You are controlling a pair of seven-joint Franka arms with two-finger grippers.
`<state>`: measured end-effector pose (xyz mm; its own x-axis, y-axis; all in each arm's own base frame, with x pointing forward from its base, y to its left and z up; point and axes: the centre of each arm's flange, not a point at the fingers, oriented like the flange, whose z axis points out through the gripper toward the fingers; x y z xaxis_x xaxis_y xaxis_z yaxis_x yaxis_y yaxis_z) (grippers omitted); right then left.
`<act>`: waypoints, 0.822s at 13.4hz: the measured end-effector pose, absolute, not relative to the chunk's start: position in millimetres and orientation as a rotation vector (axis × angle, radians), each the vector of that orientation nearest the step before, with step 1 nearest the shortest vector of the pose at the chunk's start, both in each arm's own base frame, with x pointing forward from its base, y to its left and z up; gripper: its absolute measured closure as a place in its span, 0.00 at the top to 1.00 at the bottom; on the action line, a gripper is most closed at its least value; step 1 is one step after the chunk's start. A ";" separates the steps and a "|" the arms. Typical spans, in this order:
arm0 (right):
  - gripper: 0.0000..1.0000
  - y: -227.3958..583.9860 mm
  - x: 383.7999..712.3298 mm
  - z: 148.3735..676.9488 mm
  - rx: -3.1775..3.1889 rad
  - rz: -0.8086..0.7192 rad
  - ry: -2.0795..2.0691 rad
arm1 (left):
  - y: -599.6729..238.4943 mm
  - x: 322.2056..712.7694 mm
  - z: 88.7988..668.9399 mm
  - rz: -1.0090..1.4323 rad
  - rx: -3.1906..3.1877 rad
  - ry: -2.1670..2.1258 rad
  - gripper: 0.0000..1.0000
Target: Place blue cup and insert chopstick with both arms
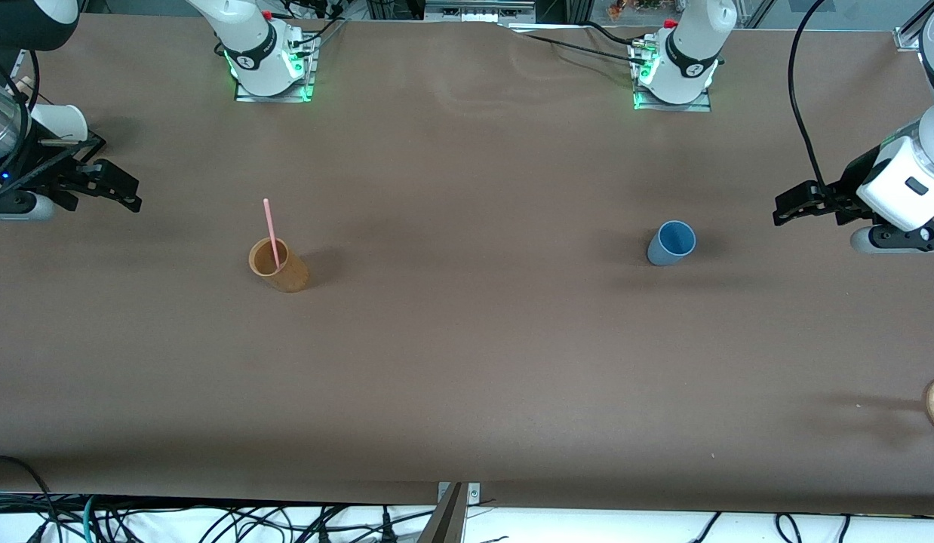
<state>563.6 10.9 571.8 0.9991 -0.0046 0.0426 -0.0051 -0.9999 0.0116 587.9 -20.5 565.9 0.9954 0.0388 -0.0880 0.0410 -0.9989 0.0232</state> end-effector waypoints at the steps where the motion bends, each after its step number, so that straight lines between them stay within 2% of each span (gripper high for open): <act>1: 1.00 10.9 563.6 571.8 3.129 0.067 -0.008 | -20.5 588.3 564.7 -0.140 3.113 0.062 1.00; 11: 1.00 10.8 563.7 571.8 3.129 0.067 -0.008 | -20.5 588.8 563.4 -0.143 3.113 0.062 1.00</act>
<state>563.7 10.8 571.8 0.9991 -0.0048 0.0430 -0.0053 -0.9999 0.0116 588.8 -20.5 563.4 0.9950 0.0389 -0.0921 0.0412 -0.9989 0.0226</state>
